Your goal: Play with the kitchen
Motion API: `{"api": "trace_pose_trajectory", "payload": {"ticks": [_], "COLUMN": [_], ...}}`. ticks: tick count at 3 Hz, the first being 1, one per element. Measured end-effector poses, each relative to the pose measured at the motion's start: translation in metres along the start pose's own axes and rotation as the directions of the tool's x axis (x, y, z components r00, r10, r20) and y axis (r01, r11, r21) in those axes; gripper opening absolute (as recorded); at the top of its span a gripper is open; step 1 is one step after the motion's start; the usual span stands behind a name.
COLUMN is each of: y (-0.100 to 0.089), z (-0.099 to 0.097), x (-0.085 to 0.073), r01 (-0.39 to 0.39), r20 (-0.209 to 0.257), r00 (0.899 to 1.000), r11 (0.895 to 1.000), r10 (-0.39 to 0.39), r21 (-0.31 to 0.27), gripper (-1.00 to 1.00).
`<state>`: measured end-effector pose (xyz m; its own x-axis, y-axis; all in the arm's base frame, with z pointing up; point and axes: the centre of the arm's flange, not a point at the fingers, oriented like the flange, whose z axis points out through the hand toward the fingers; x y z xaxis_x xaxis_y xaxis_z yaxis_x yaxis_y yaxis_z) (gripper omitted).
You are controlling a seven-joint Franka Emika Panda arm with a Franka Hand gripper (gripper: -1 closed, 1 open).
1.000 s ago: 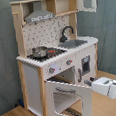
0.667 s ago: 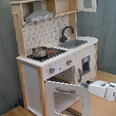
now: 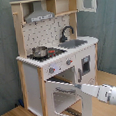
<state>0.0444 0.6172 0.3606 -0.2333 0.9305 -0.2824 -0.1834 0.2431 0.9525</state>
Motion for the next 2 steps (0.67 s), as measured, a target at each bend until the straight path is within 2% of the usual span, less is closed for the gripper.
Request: {"api": "trace_pose_trajectory", "payload": {"ticks": [1,2], "y": [-0.009,-0.025], "z": [0.013,0.020], "x": [0.003,0.008], "r01": [-0.079,-0.172], "r20": [0.004,0.012], "r00": [0.997,0.985], "r11": [0.997,0.985], "r10": [0.079,0.172], "r21": [0.006,0.019], "gripper": [1.00,1.00]}}
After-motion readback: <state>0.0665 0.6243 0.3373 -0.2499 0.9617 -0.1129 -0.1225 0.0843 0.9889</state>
